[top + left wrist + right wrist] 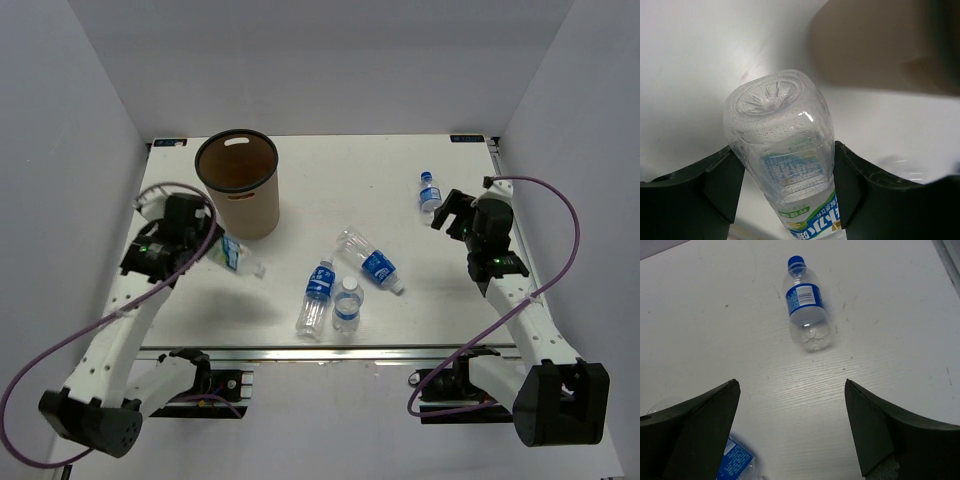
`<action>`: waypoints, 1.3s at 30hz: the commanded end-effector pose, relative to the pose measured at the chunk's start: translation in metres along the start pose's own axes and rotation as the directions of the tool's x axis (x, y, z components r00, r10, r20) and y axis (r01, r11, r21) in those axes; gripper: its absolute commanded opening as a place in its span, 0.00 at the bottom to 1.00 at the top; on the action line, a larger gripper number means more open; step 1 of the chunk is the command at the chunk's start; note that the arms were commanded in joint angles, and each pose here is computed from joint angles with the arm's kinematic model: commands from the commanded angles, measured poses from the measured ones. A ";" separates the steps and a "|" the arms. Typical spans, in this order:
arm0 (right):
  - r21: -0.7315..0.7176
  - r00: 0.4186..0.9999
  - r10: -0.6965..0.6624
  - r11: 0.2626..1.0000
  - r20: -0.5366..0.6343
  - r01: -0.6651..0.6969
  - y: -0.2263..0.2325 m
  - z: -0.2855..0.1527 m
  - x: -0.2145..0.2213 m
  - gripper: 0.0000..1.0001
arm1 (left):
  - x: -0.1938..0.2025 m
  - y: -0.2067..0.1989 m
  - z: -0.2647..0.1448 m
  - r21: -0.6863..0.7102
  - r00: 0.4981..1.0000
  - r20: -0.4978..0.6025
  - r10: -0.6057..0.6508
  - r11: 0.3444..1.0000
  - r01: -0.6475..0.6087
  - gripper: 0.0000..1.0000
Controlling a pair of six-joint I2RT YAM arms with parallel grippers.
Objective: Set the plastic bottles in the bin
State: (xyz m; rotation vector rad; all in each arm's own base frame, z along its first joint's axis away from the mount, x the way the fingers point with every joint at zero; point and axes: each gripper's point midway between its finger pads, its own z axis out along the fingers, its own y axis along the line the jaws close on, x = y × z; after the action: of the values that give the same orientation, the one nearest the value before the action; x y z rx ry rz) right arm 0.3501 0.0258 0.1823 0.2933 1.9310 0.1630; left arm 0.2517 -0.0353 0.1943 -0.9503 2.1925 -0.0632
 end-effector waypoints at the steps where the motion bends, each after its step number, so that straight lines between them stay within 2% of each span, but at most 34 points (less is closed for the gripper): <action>1: -0.130 0.998 -0.042 0.990 0.041 0.047 0.022 -0.002 -0.011 0.89 | -0.093 -0.031 -0.065 0.156 0.953 0.289 -0.093 0.987 0.049 0.20; 2: -0.163 0.997 -0.049 0.985 0.052 0.057 0.028 -0.002 -0.013 0.89 | -0.109 -0.047 -0.081 0.234 0.939 0.334 -0.085 0.972 0.005 0.20; 3: -0.182 0.997 -0.052 0.981 0.052 0.060 0.031 -0.002 -0.013 0.89 | -0.141 -0.080 -0.105 0.382 0.893 0.413 -0.179 0.924 0.008 0.20; 4: -0.247 0.997 -0.066 0.966 0.039 0.073 0.042 -0.004 -0.011 0.89 | -0.153 -0.095 -0.116 0.441 0.876 0.439 -0.199 0.897 -0.017 0.20; 5: -0.262 0.997 -0.074 0.962 0.026 0.078 0.045 -0.003 -0.008 0.89 | -0.160 -0.110 -0.106 0.420 0.871 0.468 -0.148 0.905 -0.072 0.20; 6: -0.276 0.997 -0.078 0.958 0.028 0.082 0.048 -0.003 -0.011 0.89 | -0.183 -0.127 -0.125 0.451 0.843 0.509 -0.174 0.888 -0.089 0.20; 7: -0.289 0.996 -0.090 0.953 0.020 0.092 0.050 -0.002 -0.008 0.89 | -0.195 -0.134 -0.121 0.410 0.829 0.538 -0.152 0.907 -0.100 0.20; 8: -0.303 0.995 -0.100 0.948 0.017 0.100 0.052 -0.002 -0.007 0.89 | -0.203 -0.143 -0.113 0.351 0.818 0.570 -0.074 0.923 -0.160 0.21; 9: -0.314 0.994 -0.106 0.943 0.016 0.106 0.053 -0.002 -0.006 0.89 | -0.205 -0.160 -0.080 0.269 0.819 0.574 0.012 0.942 -0.201 0.21; 10: -0.327 0.994 -0.112 0.939 0.013 0.110 0.056 -0.002 -0.005 0.89 | -0.224 -0.168 -0.089 0.247 0.792 0.610 0.005 0.949 -0.196 0.21; 12: -0.364 0.989 -0.149 0.921 -0.002 0.138 0.061 -0.004 0.000 0.89 | -0.239 -0.167 -0.075 0.114 0.761 0.644 0.085 0.972 -0.206 0.21; 14: -0.452 0.978 -0.208 0.872 0.002 0.186 0.078 -0.010 0.004 0.89 | -0.243 -0.180 -0.058 0.060 0.748 0.647 0.151 0.967 -0.247 0.22; 16: -0.542 0.970 -0.242 0.816 -0.001 0.203 0.094 -0.017 0.011 0.89 | -0.239 -0.193 -0.045 0.076 0.746 0.643 0.172 0.955 -0.286 0.32; 18: -0.585 0.958 -0.286 0.778 -0.004 0.229 0.102 -0.021 0.020 0.89 | -0.234 -0.195 -0.032 0.066 0.752 0.634 0.182 0.956 -0.287 0.29; 21: -0.654 0.934 -0.353 0.719 -0.052 0.235 0.111 -0.022 0.045 0.89 | -0.230 -0.185 -0.012 -0.008 0.748 0.633 0.199 0.968 -0.250 0.30; 22: -0.691 0.920 -0.390 0.676 -0.041 0.256 0.117 -0.024 0.054 0.89 | -0.228 -0.183 -0.006 -0.025 0.744 0.635 0.208 0.968 -0.249 0.34; 23: -0.716 0.904 -0.425 0.649 -0.058 0.259 0.123 -0.022 0.072 0.89 | -0.224 -0.181 0.001 -0.044 0.741 0.633 0.223 0.966 -0.253 0.54; 24: -0.719 0.882 -0.466 0.633 -0.060 0.286 0.123 -0.019 0.081 0.89 | -0.217 -0.179 0.011 -0.056 0.743 0.624 0.242 0.962 -0.267 0.62; 25: -0.698 0.860 -0.500 0.652 -0.104 0.295 0.119 -0.009 0.095 0.88 | -0.214 -0.179 0.016 -0.057 0.747 0.616 0.251 0.960 -0.275 0.71; 26: -0.705 0.833 -0.532 0.649 -0.152 0.286 0.117 -0.011 0.111 0.87 | -0.212 -0.179 0.019 -0.053 0.753 0.609 0.249 0.960 -0.274 0.92; 27: -0.705 0.825 -0.546 0.643 -0.149 0.299 0.117 -0.007 0.113 0.87 | -0.209 -0.180 0.022 -0.058 0.758 0.597 0.263 0.957 -0.286 0.98; 36: -0.763 0.745 -0.607 0.610 -0.275 0.215 0.118 0.004 0.173 0.84 | -0.220 -0.204 -0.003 0.078 0.779 0.604 0.168 0.961 -0.267 0.98; 39: -0.759 0.724 -0.617 0.618 -0.307 0.205 0.117 0.010 0.184 0.80 | -0.223 -0.221 -0.024 0.187 0.789 0.602 0.123 0.939 -0.289 0.98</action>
State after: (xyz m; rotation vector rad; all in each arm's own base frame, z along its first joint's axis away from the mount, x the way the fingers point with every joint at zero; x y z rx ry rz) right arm 0.3045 0.1881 0.0458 -0.7951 2.2732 0.7059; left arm 0.4837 -0.0420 0.3685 -0.4967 1.7153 0.1940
